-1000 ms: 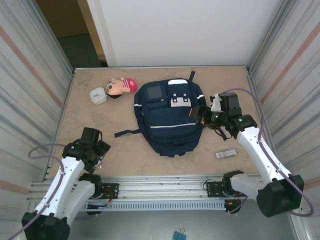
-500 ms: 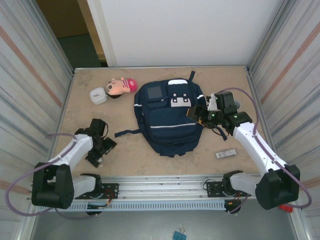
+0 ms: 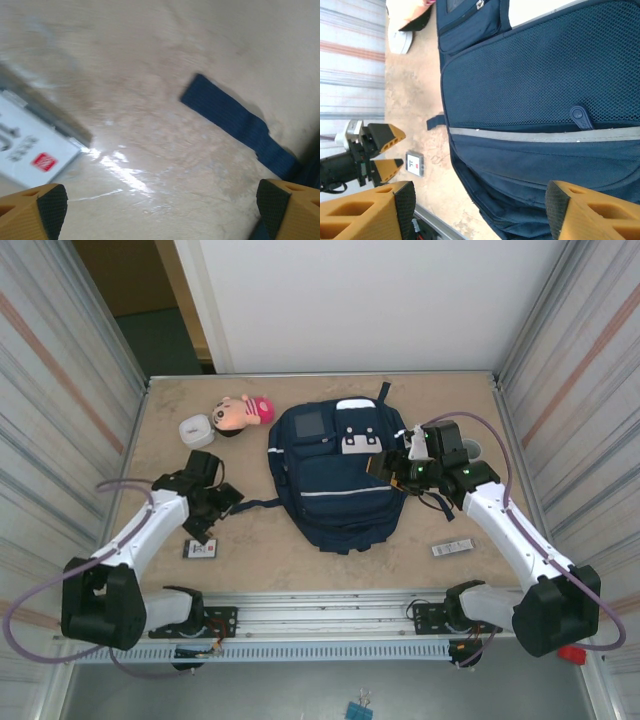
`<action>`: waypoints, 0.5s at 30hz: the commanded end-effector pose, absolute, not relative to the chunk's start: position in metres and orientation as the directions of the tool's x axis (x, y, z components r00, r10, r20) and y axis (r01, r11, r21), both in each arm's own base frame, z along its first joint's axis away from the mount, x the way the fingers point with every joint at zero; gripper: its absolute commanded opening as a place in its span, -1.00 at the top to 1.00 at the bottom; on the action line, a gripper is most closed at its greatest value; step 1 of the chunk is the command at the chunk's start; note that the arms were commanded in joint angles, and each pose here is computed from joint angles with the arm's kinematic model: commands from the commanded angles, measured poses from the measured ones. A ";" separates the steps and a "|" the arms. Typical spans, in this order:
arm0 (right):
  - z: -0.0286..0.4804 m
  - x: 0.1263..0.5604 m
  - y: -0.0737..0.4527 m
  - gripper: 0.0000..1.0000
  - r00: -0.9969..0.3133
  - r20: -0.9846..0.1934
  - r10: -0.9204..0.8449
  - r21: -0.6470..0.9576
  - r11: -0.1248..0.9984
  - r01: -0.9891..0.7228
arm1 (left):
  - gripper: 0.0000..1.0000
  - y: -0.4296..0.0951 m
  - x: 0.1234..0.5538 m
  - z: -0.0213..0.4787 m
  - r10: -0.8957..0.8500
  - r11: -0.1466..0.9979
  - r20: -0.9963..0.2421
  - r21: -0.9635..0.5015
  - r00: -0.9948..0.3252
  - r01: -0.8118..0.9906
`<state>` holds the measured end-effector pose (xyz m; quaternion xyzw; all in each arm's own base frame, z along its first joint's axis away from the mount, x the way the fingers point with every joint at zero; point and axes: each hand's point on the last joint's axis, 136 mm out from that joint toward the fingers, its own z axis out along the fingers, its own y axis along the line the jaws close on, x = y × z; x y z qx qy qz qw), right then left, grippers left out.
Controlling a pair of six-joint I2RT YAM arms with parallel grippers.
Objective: Pack books, pencil case, and school supplies into a backpack
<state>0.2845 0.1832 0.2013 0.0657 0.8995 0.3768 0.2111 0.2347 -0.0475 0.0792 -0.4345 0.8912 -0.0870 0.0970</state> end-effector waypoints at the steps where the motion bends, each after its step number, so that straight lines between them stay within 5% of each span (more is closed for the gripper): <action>1: 0.214 0.289 0.188 -0.40 -0.895 -0.345 0.283 0.717 0.694 -0.057 | -0.97 -0.021 0.185 0.068 -0.901 0.434 -0.037 -0.088 -0.433 -0.896; 15: 0.213 0.290 0.190 -0.40 -0.899 -0.336 0.280 0.719 0.693 -0.053 | -0.84 0.007 0.155 0.045 -0.997 0.053 -0.056 -0.094 -0.048 -0.994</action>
